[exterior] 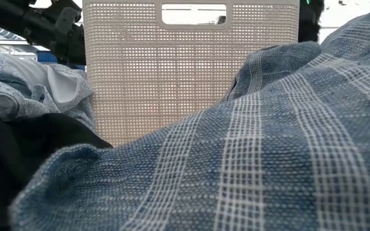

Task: Sort clothes
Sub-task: Put the shorts into the laundry bin

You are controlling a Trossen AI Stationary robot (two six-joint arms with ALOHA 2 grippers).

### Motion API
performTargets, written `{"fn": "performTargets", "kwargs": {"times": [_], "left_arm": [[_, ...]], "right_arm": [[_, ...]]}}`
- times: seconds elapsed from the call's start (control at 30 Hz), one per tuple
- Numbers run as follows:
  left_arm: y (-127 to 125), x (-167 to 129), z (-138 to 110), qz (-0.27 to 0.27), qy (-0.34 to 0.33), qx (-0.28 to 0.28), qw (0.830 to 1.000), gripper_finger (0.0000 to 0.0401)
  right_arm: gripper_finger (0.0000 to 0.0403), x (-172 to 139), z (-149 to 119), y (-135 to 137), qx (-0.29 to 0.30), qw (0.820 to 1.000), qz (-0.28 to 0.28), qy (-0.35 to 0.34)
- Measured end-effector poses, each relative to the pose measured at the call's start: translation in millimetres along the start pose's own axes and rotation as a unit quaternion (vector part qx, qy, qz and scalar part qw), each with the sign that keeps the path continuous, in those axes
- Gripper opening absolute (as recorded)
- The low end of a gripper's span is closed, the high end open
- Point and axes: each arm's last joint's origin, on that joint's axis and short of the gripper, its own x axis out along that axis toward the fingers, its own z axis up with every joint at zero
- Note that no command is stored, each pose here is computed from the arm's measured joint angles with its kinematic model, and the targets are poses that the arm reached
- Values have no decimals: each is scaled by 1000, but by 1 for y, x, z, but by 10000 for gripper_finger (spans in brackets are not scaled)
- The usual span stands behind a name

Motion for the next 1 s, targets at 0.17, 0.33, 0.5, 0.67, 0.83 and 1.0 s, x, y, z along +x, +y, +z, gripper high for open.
{"fn": "performTargets", "kwargs": {"times": [0.17, 0.33, 0.5, 0.67, 0.83, 1.0], "left_arm": [[0, 0, 0, -1, -2, -1, 1000, 188], [0, 0, 0, -1, -1, -15, 1000, 188], [-1, 0, 0, -8, 1, -28, 1000, 188], [0, 0, 0, -8, 2, -39, 999, 188], [0, 0, 0, -7, 2, -70, 998, 188], [-1, 0, -1, -15, 9, -90, 996, 188]], "right_arm": [[132, 33, -11, -10, 45, 998, -21, 39], [140, 58, -15, -18, 43, 997, -31, 58], [163, 65, -17, -23, 31, 997, -32, 71], [183, 66, -2, -23, 0, 1000, -21, -2], [182, 68, 22, -23, -41, 993, 15, -106], [177, 85, 30, -39, -51, 995, 14, -88]]}}
